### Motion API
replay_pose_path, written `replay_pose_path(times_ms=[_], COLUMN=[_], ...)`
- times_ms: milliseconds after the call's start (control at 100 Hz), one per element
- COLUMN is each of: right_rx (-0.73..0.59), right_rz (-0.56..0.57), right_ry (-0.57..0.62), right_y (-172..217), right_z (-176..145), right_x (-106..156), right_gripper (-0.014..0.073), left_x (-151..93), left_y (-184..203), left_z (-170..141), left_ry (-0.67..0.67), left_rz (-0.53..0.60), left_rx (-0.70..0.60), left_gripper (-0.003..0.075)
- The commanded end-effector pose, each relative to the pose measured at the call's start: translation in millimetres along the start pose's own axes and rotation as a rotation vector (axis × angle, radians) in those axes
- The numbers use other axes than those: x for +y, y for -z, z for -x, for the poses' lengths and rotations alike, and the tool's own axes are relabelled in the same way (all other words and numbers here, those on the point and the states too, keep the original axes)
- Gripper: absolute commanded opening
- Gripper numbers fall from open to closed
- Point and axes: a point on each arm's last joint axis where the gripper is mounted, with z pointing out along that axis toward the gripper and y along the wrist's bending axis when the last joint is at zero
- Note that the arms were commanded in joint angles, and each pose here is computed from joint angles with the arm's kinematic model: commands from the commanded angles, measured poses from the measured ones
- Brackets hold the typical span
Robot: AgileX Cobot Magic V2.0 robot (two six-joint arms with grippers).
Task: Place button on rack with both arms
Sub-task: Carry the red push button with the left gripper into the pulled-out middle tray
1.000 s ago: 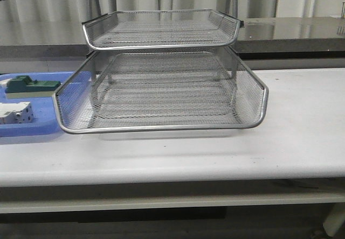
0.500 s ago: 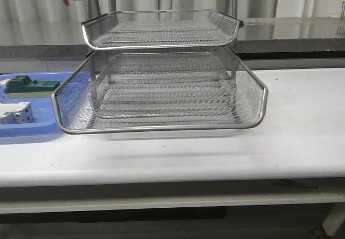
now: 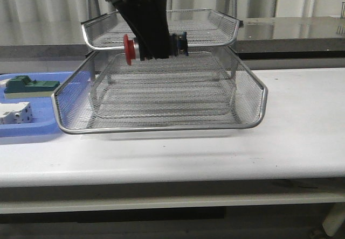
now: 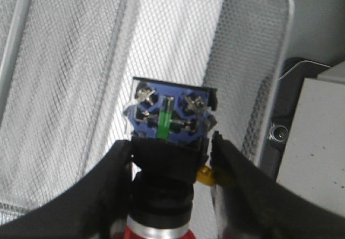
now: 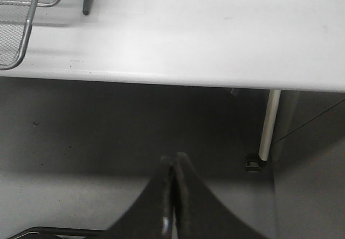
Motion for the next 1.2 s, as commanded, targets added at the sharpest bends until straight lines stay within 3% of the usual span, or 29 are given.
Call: replay_pose_path(times_ms=[0,580,690,800,930,1190], right_rx=[-0.094,-0.094,-0.094,-0.094,-0.094,-0.094], right_rz=[-0.01,-0.01,-0.01,-0.01,-0.01,-0.01], right_ry=[0.003,0.003,0.003,0.003,0.003,0.003], right_y=[7,7,7,7,7,7], right_z=[12,12,12,12,12,12], right_x=[-1,-1,-1,-1,-1,-1], right_gripper=[-0.0068,-0.0068,-0.0068,-0.0068,-0.0068,-0.0068], left_x=[0,14,14,14,14,12], left_y=[17,-27,-27,-27,-27,-23], left_z=[12,12,12,12,12,11], left_ry=[-0.007,-0.014,-0.014,-0.014,-0.014,-0.002], left_rz=[0.058,0.078,0.078,0.076,0.078,0.066], left_rx=[-0.109,-0.051,-0.051,-0.049,-0.051,-0.038], left_gripper=[0.0004,0.002,0.0127,0.0336,0.0505,0.0534])
